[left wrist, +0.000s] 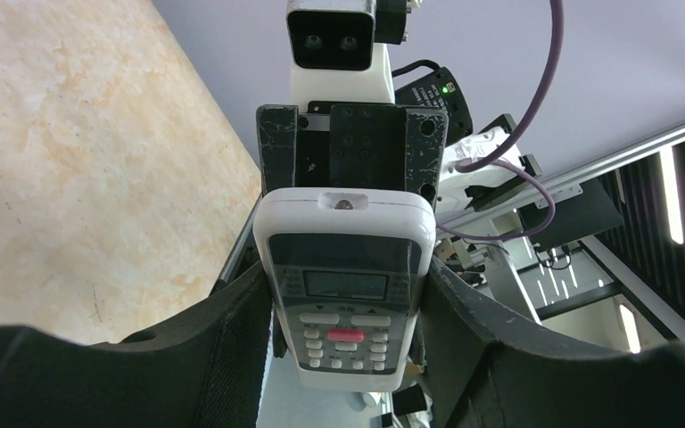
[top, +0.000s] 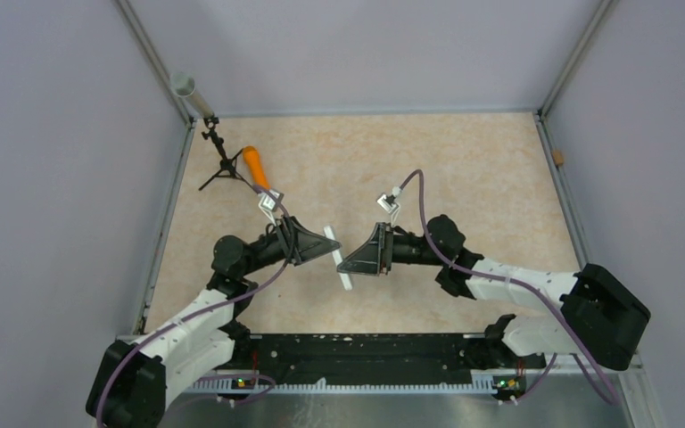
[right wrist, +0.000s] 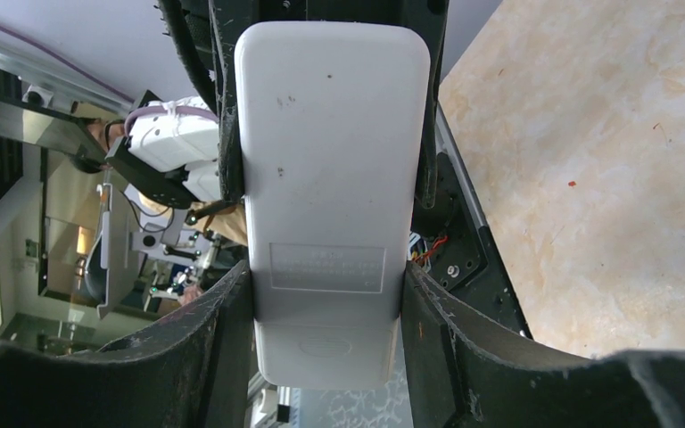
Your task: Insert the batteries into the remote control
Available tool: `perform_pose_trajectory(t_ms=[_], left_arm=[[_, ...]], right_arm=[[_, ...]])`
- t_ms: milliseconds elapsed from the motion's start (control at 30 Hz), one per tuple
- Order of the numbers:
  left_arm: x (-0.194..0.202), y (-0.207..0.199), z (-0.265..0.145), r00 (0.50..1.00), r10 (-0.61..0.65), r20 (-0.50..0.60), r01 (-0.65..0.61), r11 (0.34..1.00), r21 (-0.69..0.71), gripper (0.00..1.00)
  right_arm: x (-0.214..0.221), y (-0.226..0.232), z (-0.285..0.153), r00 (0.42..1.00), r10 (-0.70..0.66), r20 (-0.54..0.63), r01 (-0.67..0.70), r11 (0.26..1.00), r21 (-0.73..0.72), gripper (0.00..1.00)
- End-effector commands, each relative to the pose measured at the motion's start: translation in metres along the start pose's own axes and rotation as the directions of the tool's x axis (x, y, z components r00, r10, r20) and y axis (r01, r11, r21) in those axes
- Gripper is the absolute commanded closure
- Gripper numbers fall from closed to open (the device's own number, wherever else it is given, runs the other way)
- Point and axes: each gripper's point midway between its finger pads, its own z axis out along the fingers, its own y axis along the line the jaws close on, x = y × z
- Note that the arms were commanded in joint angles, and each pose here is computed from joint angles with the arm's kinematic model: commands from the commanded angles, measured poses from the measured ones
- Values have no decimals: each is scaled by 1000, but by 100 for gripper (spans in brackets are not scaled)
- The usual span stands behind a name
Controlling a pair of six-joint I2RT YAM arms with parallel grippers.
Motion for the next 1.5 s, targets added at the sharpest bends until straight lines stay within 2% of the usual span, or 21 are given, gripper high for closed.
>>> perform_pose_trajectory(t_ms=[0,67,100,300,533,667,867,1067,1300,1467], left_arm=[[-7,-17,5,997,76,-11,-75,996,48,100],[-6,-14,7,996,85,-35,-84,996,29,100],[-6,-13,8,995,88,-44,-87,996,19,100],[-10,3,11,994,89,-68,-96,991,-96,100],[-14,48,8,993,60,-104,-93,931,-352,100],[-12,85,1,991,29,-128,-93,844,-529,100],[-4,119,4,979,60,-195,-185,668,-721,100],[8,146,9,960,41,-277,-260,498,-827,100],[25,177,17,946,-6,-325,-296,394,-870,100],[42,200,20,928,-61,-367,-324,353,-878,100]], right_arm=[[-6,7,-4,998,-52,25,53,999,-14,73],[-5,-1,-9,997,-69,31,68,997,34,51],[-4,-7,-11,996,-80,31,78,994,74,44],[-6,-30,-38,981,-192,28,177,944,280,10],[-16,-62,-95,955,-298,15,230,767,599,6],[-22,-65,-121,942,-337,-4,245,678,693,5],[-28,-85,-150,937,-342,-68,246,511,824,5],[-30,-92,-146,936,-338,-96,262,488,832,5],[-31,-99,-141,932,-342,-121,282,475,834,5],[-28,-107,-142,934,-334,-124,278,464,841,4]])
